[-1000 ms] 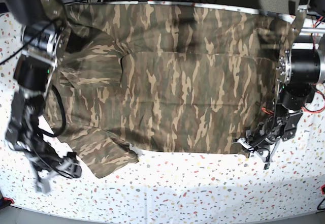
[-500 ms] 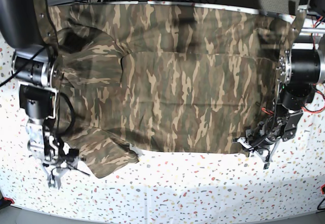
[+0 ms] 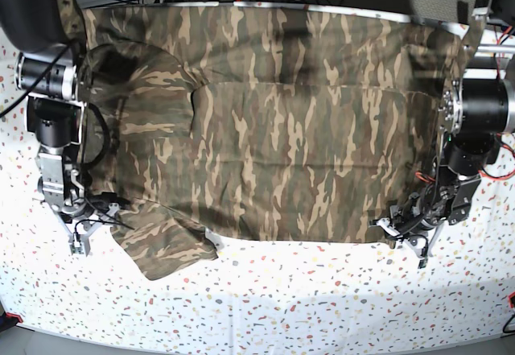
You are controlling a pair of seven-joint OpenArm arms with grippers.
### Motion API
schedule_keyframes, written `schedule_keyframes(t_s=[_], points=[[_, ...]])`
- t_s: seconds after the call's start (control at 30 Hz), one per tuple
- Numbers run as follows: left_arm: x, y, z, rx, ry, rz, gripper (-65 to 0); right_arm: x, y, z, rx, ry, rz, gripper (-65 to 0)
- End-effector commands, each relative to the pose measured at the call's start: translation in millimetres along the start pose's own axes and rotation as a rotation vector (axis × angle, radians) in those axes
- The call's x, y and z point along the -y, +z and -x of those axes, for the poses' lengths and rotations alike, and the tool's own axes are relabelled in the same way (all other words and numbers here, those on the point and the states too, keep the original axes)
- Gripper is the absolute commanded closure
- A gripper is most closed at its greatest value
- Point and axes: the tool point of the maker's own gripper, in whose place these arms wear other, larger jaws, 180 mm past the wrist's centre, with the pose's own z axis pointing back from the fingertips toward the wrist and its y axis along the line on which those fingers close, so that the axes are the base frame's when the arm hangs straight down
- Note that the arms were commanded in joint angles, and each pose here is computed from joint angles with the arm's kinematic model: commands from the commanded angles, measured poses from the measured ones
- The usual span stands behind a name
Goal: Fold the T-shirt properly
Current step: 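Grasp the hem corners of the shirt with both grippers, then lift the hem with both grippers and fold it toward the collar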
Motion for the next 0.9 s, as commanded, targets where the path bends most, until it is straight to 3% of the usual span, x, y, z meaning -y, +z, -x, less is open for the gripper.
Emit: schedule_keyframes(t_s=[0.0, 0.1, 0.37, 0.63, 0.87], points=[[1.1, 2.5, -30.8, 0.058, -0.010, 0.003, 0.0, 1.2, 3.5, -20.8, 0.042, 0.000, -0.028, -31.1], [1.4, 2.4, -30.8, 0.058, -0.010, 0.003, 0.0, -5.3, 4.1, -16.0, 0.013, 0.015, -0.071, -30.1], [1.2, 2.2, -24.4, 0.022, -0.010, 0.002, 0.0, 7.2, 10.7, -13.6, -0.034, -0.048, -0.074, 0.0], [7.7, 5.3, -37.4, -0.002, -0.049, 0.014, 0.0, 37.8, 31.5, -43.9, 0.000, -0.064, -0.044, 0.0], [13.7, 16.6, -56.4, -0.015, -0.125, 0.018, 0.0, 21.9, 46.1, -69.9, 0.052, -0.023, -0.155, 0.0]])
